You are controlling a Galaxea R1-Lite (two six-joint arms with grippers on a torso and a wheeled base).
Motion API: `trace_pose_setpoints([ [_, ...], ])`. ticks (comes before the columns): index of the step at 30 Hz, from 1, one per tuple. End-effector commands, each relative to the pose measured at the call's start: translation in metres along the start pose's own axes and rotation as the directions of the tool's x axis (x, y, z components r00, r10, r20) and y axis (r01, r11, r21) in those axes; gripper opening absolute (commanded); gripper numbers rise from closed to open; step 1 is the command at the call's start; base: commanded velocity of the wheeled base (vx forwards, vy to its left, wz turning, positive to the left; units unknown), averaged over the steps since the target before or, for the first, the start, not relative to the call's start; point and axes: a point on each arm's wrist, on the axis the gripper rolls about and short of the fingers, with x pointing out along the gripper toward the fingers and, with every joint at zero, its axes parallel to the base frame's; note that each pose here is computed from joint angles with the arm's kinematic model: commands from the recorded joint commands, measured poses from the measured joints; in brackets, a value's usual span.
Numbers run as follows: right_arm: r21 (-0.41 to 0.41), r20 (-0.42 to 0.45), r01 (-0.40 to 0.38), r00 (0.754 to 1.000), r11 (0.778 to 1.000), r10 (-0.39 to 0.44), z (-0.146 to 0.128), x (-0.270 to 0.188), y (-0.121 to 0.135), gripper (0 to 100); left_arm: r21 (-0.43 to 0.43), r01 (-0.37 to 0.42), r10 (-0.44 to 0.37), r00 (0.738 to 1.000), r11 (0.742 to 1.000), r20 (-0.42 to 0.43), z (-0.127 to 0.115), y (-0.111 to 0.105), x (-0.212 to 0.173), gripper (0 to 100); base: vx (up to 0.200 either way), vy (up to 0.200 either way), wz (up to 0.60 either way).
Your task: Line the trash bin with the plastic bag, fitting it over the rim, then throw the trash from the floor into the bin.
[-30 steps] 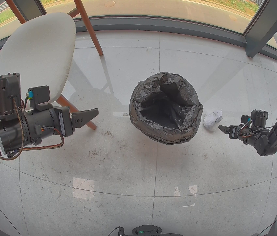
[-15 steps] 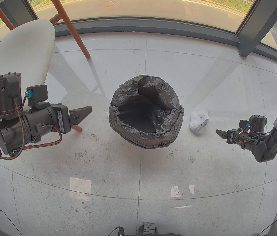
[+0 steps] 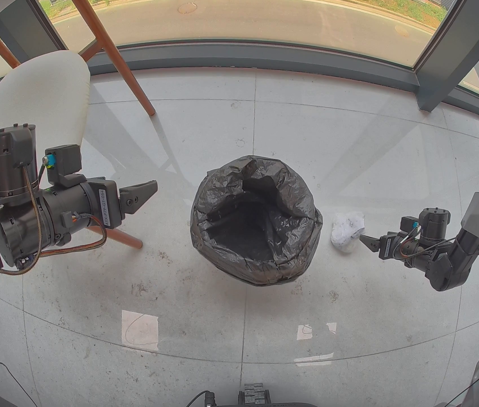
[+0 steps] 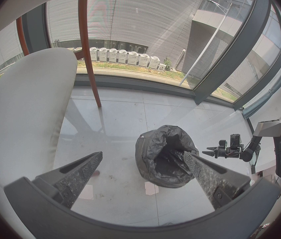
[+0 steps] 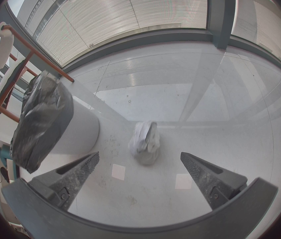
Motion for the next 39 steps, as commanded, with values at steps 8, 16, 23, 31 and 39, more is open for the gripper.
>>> trace_pose_setpoints([
  [8,0.025,-0.095,0.015,0.995,1.0,-0.013,-0.041,0.021,-0.01,100,0.001,-0.013,0.013,1.0,1.0,-0.001,0.0,0.0,0.001,100,0.175,0.0,0.0],
  [16,0.008,-0.074,0.016,0.997,1.0,-0.015,-0.064,0.049,-0.013,100,0.004,-0.033,0.033,0.999,0.999,-0.002,-0.001,0.001,0.002,100,0.0,0.0,0.0],
  [23,0.003,-0.084,0.012,0.996,1.0,-0.012,-0.068,0.06,-0.009,100,0.005,-0.044,0.044,0.999,0.999,-0.004,-0.002,0.001,0.002,100,0.0,0.0,0.0],
  [31,0.007,-0.095,0.009,0.995,1.0,-0.009,-0.067,0.06,-0.008,0,0.003,-0.044,0.044,0.999,0.999,-0.006,-0.002,0.001,0.001,100,0.0,0.0,0.0],
  [39,0.021,-0.113,0.02,0.993,1.0,-0.018,-0.07,0.053,-0.01,0,0.003,-0.046,0.046,0.999,0.999,-0.009,-0.004,0.002,0.0,100,0.0,0.0,0.0],
])
